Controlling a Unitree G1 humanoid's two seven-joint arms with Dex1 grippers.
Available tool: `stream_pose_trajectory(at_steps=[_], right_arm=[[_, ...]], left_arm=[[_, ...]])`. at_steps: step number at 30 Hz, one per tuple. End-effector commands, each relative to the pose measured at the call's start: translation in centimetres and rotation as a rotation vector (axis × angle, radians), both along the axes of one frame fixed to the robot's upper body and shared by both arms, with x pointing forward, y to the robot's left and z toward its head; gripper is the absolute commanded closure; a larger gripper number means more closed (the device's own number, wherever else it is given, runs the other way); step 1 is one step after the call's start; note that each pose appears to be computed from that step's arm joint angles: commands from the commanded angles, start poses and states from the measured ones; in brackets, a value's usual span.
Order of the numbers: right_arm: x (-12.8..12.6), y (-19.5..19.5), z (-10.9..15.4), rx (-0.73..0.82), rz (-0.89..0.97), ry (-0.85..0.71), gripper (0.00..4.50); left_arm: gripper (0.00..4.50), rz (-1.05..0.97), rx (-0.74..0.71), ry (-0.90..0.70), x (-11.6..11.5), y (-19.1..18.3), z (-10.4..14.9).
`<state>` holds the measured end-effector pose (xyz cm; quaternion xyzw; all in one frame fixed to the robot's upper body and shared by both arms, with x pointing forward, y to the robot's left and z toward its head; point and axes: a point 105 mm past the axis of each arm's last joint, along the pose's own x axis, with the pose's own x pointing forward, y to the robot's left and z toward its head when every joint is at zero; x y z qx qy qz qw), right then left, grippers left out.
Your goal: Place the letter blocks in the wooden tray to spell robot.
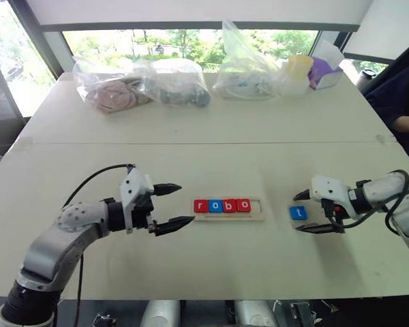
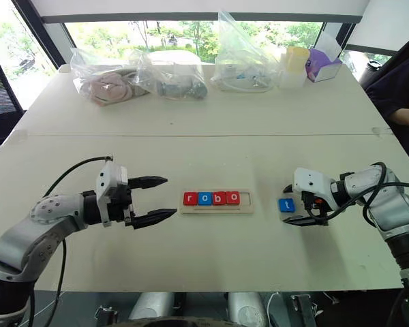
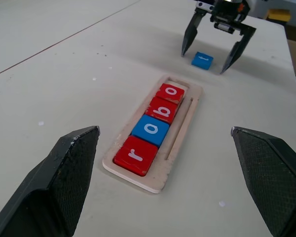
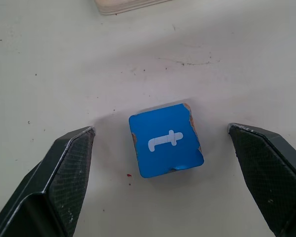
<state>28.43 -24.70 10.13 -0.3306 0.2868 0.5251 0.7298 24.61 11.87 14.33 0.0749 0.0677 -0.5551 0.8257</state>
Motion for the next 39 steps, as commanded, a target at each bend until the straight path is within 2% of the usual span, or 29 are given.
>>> stream_pose_trajectory(at_steps=[1,3,6,7,15,19,30,39], right_arm=[[0.5,-0.1,-0.1,0.01,-0.028,-0.017,0.61],[0.7,-0.3,-0.2,-0.002,-0.036,-0.029,1.41],[0.9,0.4,0.3,0.029,-0.023,-0.05,3.04],[1.0,0.8,0.6,0.046,-0.017,-0.059,3.37],[0.5,5.4,2.7,0.134,0.108,-0.099,3.36],[0.4,7.2,2.6,0.148,0.15,-0.097,3.36],[1.9,9.1,1.5,0.129,0.175,-0.122,3.36],[1.9,9.8,1.5,0.14,0.194,-0.113,3.36]], left_arm=[[0.0,-0.073,0.003,-0.043,-0.8,0.1,1.3],[0.0,-0.087,0.016,-0.048,-0.7,0.2,1.4],[0.0,-0.095,0.019,-0.056,-0.5,0.2,1.6],[0.0,-0.095,0.017,-0.059,-0.4,0.2,1.7],[0.0,-0.102,0.017,-0.069,-0.4,0.0,1.8],[0.0,-0.099,0.016,-0.075,-0.3,-0.1,1.9],[0.0,-0.072,0.005,-0.086,-0.2,-0.4,2.0],[0.0,-0.064,0.007,-0.09,-0.3,-0.3,2.0]])
